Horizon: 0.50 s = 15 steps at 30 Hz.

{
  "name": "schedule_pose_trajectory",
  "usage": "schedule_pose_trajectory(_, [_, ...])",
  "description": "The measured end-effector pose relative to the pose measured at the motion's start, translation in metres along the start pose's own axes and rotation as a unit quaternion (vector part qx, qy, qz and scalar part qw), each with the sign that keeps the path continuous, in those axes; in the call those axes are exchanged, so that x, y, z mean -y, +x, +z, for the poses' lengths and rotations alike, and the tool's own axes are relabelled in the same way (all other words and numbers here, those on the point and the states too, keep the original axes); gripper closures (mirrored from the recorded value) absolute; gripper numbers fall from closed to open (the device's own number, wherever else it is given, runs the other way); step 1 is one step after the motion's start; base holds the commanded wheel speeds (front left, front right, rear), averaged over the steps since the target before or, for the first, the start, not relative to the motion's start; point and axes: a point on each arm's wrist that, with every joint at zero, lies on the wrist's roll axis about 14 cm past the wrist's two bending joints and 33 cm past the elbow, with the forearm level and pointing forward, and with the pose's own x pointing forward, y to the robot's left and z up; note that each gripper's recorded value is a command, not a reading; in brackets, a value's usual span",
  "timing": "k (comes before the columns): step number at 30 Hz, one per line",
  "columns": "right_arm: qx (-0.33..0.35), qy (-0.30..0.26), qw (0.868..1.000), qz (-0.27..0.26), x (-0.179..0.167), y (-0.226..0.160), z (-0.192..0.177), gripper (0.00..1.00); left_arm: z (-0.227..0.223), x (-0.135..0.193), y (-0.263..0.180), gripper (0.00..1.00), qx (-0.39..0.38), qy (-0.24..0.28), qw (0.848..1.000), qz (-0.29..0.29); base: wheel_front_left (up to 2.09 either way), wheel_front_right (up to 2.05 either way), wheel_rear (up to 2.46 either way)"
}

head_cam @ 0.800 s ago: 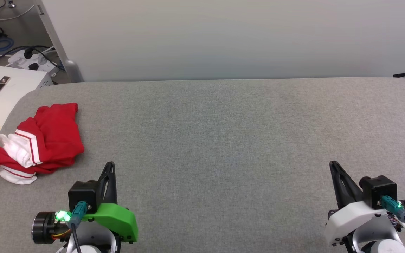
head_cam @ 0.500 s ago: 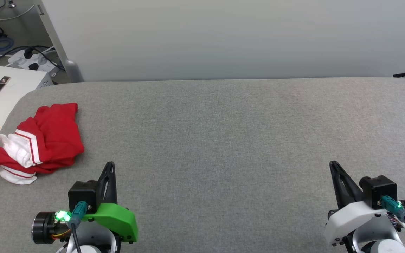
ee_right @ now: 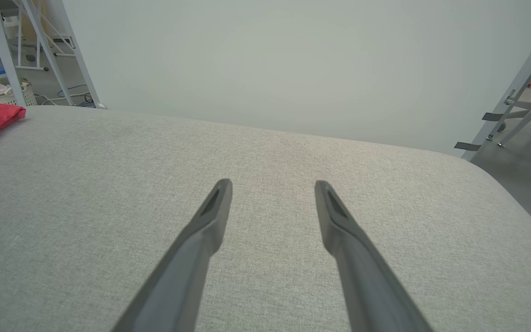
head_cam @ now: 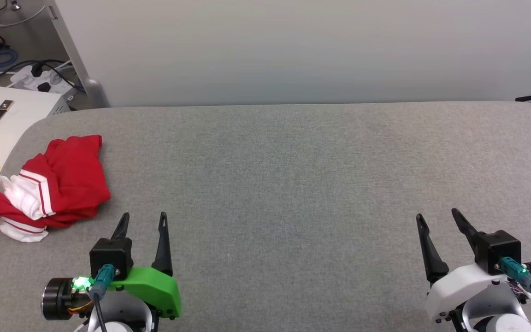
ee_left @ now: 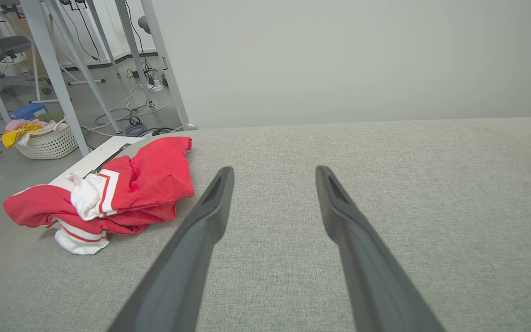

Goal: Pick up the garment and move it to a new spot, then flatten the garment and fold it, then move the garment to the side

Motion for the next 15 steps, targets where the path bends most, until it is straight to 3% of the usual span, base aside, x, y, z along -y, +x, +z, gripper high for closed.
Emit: schedule_pose_trajectory(15, [0.021,0.015,1.0,-0.008,0.0053,0.0,0.0081,0.0,0.0071,0.001,0.0006,0.0,0.019,-0.004,1.0,0.004,0.0,0.0,0.0])
